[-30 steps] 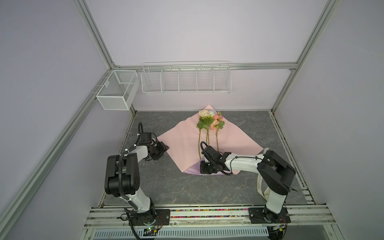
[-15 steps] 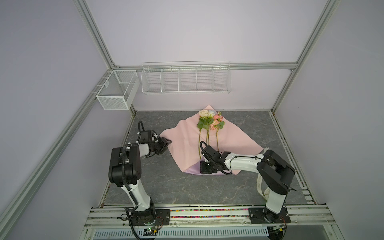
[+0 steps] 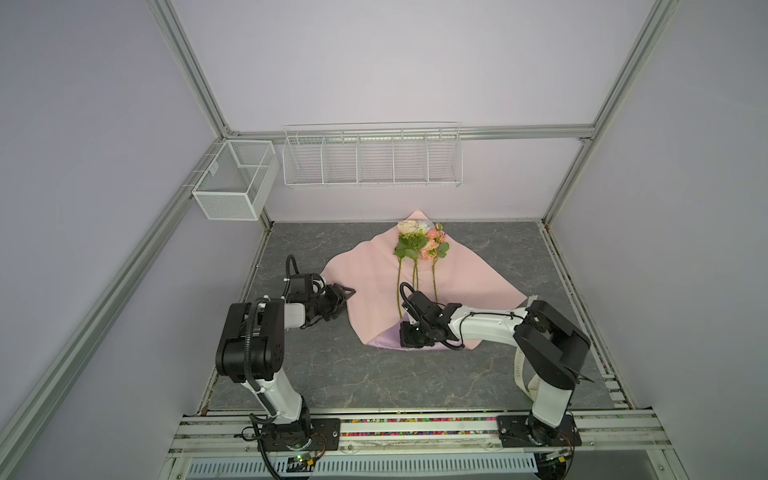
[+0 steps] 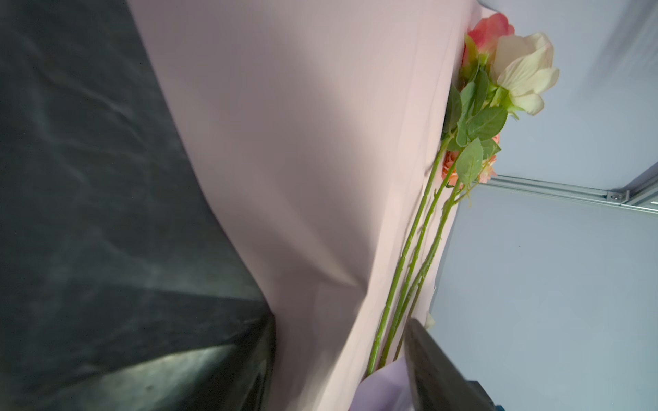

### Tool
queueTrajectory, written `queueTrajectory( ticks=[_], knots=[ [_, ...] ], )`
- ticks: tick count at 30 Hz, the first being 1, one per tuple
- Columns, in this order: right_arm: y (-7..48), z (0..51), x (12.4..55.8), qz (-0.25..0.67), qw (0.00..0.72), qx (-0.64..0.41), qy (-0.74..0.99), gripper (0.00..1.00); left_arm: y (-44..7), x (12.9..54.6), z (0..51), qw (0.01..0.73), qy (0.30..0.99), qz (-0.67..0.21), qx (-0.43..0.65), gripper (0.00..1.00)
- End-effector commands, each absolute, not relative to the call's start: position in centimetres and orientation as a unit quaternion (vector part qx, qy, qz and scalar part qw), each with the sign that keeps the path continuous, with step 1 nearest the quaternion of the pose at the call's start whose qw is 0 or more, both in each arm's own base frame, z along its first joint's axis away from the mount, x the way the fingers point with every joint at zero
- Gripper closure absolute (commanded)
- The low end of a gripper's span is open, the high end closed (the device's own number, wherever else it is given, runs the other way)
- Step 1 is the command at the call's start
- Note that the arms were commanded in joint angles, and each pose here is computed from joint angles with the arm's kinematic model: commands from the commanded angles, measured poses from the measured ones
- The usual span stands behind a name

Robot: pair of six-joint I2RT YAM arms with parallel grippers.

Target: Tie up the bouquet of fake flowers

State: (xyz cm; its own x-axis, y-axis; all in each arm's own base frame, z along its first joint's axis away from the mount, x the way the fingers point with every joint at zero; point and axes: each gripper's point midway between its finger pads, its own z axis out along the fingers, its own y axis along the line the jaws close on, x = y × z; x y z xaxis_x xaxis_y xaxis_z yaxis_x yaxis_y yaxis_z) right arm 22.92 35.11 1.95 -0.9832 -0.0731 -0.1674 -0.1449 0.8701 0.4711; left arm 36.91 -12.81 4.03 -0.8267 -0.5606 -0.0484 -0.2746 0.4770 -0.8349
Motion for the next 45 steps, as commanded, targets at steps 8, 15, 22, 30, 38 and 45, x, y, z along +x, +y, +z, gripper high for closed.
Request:
queueTrajectory(
  ticks=[8,15,22,30,38,45],
  knots=[
    [33.5,0.3,22.3,0.212,0.052,-0.049,0.975,0.91,-12.2,30.4,0.7,0.113,0.844,-0.402,-0.336,0.38],
    [33.5,0.2,22.3,0.212,0.052,-0.048,0.975,0.91,-14.3,31.1,2.2,0.121,0.829,-0.451,-0.308,0.44],
    [33.9,0.7,22.6,0.222,0.056,-0.044,0.973,0.89,-14.6,32.9,5.2,0.159,0.817,-0.472,-0.291,0.55],
    [34.3,0.9,22.5,0.232,0.054,-0.042,0.970,0.88,-16.2,33.0,6.9,0.175,0.835,-0.460,-0.245,0.67],
    [34.2,1.3,22.7,0.235,0.058,-0.041,0.969,0.88,-16.5,32.6,8.0,0.202,0.863,-0.408,-0.219,0.80],
    [34.4,1.4,22.8,0.241,0.057,-0.040,0.968,0.88,-16.0,32.5,7.8,0.204,0.886,-0.358,-0.214,0.92]
  ],
)
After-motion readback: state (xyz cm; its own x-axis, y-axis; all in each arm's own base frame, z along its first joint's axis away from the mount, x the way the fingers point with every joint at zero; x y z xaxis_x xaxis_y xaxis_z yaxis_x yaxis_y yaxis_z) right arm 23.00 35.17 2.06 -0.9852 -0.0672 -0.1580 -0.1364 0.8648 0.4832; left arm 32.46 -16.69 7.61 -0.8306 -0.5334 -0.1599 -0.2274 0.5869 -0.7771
